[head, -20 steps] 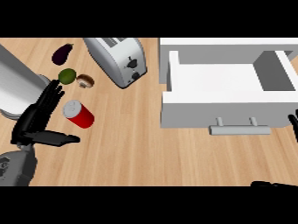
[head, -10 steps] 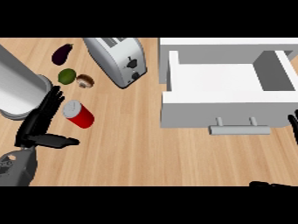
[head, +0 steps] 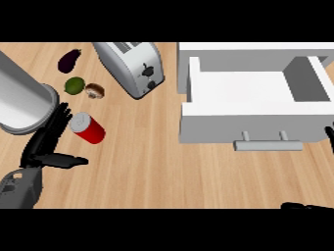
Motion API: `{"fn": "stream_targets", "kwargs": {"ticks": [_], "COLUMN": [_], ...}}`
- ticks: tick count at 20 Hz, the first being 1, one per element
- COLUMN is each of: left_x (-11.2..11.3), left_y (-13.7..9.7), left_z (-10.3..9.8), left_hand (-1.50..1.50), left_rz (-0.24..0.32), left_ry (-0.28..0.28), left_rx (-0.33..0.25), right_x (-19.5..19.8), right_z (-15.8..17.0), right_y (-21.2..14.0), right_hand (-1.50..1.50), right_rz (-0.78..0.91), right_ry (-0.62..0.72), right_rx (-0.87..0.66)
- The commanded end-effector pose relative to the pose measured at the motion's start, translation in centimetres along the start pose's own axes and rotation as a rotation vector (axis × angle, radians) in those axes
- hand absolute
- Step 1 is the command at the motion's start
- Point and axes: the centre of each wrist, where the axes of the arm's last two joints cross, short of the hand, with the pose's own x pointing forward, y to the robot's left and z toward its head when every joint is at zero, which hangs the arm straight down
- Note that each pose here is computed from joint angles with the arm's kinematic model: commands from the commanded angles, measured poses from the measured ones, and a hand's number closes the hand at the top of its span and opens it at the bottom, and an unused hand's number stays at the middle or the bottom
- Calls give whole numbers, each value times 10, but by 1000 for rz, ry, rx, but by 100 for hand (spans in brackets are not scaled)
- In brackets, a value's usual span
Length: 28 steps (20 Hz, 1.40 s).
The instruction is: Pick up the can, place it into the drawer and close the drawer
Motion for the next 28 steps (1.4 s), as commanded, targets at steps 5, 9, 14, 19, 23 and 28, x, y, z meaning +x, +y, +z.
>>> {"fn": "stream_targets", "kwargs": {"ticks": [5,9,14,19,23,28], "left_x": [-6,-10,8,-2,-9,-10], "left_y": [6,-4,7,-28,-17,-23], "left_z": [-11,-8,-24,-42,-33,-33], "left_hand": [-150,-150,-150,-150,-150,-150], "left_rz": [9,1,12,39,20,22], "left_ry": [-7,-3,-9,-1,16,-5], "left_rx": [5,1,10,-11,-7,-30], "right_x": [10,1,5,13,9,28], "right_z": [23,7,5,10,9,19], "right_y": [-10,2,-11,0,3,4], "right_hand": [-150,-150,-150,-150,-150,-150], "right_rz": [7,-3,4,-2,-4,-32], "right_ry": [4,6,-9,4,-12,10], "right_rx": [-3,-4,-18,-2,-5,0]}}
